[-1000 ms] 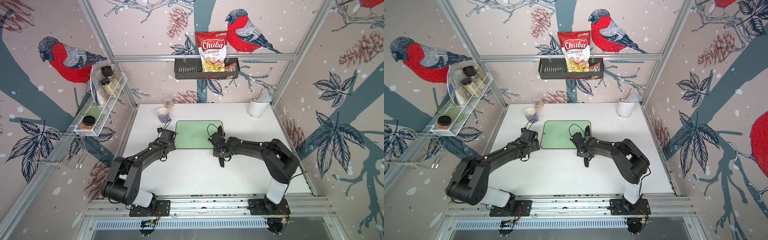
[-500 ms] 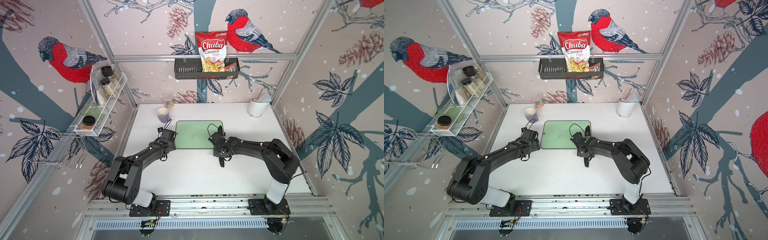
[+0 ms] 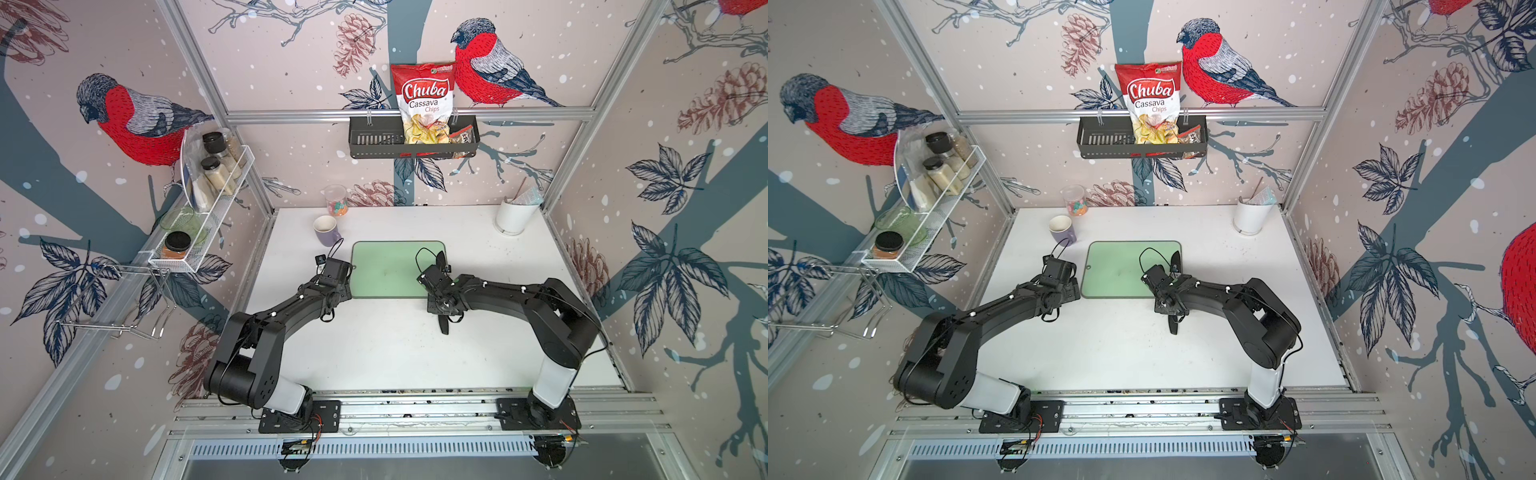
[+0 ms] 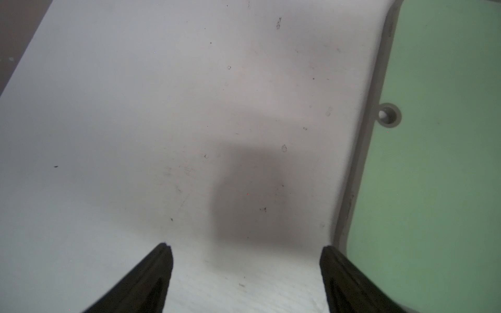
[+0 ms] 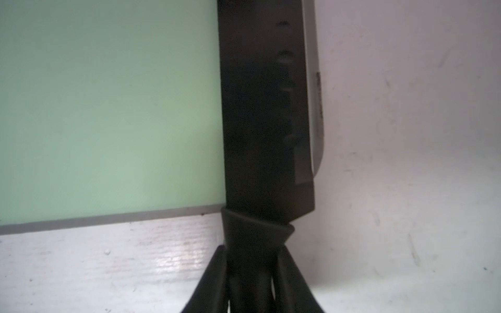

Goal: Align the knife with the edge of the cutting board
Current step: Place the knife at the edge of the cutting board, then reset both arms

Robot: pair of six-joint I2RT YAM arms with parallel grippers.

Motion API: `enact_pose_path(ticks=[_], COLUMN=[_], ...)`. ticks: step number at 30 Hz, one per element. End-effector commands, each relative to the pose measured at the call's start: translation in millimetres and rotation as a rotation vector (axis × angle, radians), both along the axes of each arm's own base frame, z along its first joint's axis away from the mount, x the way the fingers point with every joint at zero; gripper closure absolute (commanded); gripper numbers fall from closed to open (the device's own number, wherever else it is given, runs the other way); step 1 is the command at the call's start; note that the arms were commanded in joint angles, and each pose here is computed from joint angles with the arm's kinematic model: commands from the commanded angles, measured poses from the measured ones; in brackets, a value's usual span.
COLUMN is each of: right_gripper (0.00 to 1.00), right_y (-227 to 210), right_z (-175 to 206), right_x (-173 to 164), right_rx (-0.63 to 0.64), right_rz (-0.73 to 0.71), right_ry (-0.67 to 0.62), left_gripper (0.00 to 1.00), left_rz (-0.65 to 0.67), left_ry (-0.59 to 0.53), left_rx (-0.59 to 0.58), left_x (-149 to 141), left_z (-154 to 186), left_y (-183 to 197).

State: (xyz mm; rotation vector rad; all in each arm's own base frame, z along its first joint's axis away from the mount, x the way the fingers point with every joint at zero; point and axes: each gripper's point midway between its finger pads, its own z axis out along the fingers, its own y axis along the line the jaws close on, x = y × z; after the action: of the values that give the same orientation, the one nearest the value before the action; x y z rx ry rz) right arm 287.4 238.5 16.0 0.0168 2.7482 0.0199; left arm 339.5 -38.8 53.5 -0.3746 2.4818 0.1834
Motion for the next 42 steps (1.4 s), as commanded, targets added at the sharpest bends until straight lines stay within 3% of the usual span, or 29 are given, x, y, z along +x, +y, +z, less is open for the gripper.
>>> enact_pose_path(ticks=[1,10,20,26,30,35,38,42], right_gripper=[0.70,0.55,0.50,0.22,0.01,0.00,0.00,0.00], right_y=[-12,-12,-10,-6,-19,-86,-142,-214], right_z=[-6,-6,2,69,155,236,241,206], right_x=[-6,-7,-8,-4,8,19,24,15], right_rx=[-0.042,-0.036,-0.021,-0.064,-0.002,0.118,0.183,0.114], right_rz=[-0.024,-0.027,-0.021,0.057,0.097,-0.015,-0.112,-0.278], right_ry=[0.022,0.019,0.002,-0.172,-0.401,-0.689,-0.815,-0.906], left_gripper=[0.13,0.13,0.13,0.13,0.13,0.11,0.06,0.03], left_rz=[-0.003,-0.003,-0.001,0.010,0.004,-0.014,-0.042,-0.048], left_ry=[-0.016,-0.016,-0.018,-0.044,-0.148,-0.392,-0.564,-0.701], left_rx=[0.008,0.009,0.010,0.022,0.017,0.014,0.017,0.090], left_x=[3,3,3,1,0,-4,-10,-16], left_z=[3,4,4,10,33,96,123,135], left_y=[0,0,0,5,8,11,14,24])
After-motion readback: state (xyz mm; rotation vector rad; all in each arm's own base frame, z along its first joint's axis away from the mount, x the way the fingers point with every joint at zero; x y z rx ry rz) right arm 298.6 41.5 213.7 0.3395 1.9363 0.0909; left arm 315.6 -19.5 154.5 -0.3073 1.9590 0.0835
